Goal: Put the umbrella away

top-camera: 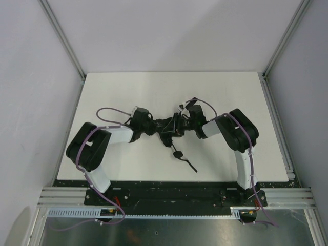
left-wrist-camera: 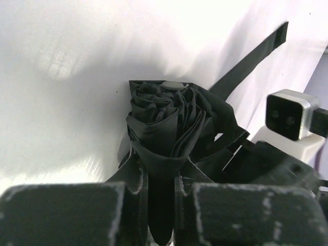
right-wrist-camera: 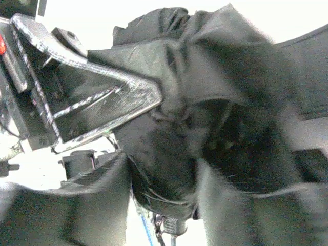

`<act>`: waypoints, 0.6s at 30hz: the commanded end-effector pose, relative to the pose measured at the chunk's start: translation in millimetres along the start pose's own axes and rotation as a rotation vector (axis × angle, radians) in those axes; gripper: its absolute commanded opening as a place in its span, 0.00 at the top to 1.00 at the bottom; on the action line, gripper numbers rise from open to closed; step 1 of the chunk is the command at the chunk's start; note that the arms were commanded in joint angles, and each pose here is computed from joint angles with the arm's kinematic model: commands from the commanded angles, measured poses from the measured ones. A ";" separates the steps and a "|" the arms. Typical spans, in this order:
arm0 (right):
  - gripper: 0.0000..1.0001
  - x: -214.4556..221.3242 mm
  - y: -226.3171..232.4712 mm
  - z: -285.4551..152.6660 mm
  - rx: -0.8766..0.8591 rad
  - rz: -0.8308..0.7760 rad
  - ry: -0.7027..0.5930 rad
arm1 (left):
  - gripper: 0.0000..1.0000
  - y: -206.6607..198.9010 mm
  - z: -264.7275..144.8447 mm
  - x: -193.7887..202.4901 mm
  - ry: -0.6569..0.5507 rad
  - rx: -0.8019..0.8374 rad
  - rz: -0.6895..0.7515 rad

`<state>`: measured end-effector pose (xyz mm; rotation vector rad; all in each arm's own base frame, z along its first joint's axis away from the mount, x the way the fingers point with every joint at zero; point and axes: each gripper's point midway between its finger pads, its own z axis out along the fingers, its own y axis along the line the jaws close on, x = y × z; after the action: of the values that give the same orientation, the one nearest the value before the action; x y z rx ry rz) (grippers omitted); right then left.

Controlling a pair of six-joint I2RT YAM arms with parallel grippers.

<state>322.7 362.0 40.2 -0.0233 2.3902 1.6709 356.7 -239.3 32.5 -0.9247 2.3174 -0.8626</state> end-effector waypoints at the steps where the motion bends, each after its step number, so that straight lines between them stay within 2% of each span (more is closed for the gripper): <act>1: 0.27 11.7 14.6 -17.5 0.105 -0.137 0.010 | 1.00 82.7 3.3 11.3 0.002 -0.245 0.141; 2: 0.15 6.4 18.1 -23.2 0.134 -0.193 -0.013 | 1.00 83.1 2.0 11.9 0.004 -0.243 0.142; 3: 0.08 1.0 25.4 -30.5 0.162 -0.258 -0.039 | 1.00 82.5 0.6 12.5 0.006 -0.239 0.141; 5: 0.02 -5.6 32.1 -44.2 0.244 -0.398 -0.082 | 1.00 82.4 -2.2 14.4 0.014 -0.237 0.133; 12: 0.01 -18.1 43.8 -63.4 0.646 -0.921 -0.273 | 1.00 87.5 -10.6 21.5 0.053 -0.298 0.068; 15: 0.01 -17.6 50.0 -59.6 0.736 -1.041 -0.361 | 1.00 90.2 -12.8 23.5 0.065 -0.323 0.055; 18: 0.02 -14.2 52.3 -50.7 0.776 -1.090 -0.423 | 1.00 91.3 -14.5 24.2 0.069 -0.337 0.046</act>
<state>294.8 356.7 110.8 -0.6669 2.0147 0.5626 352.2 -239.3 32.1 -0.9027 2.3339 -0.8462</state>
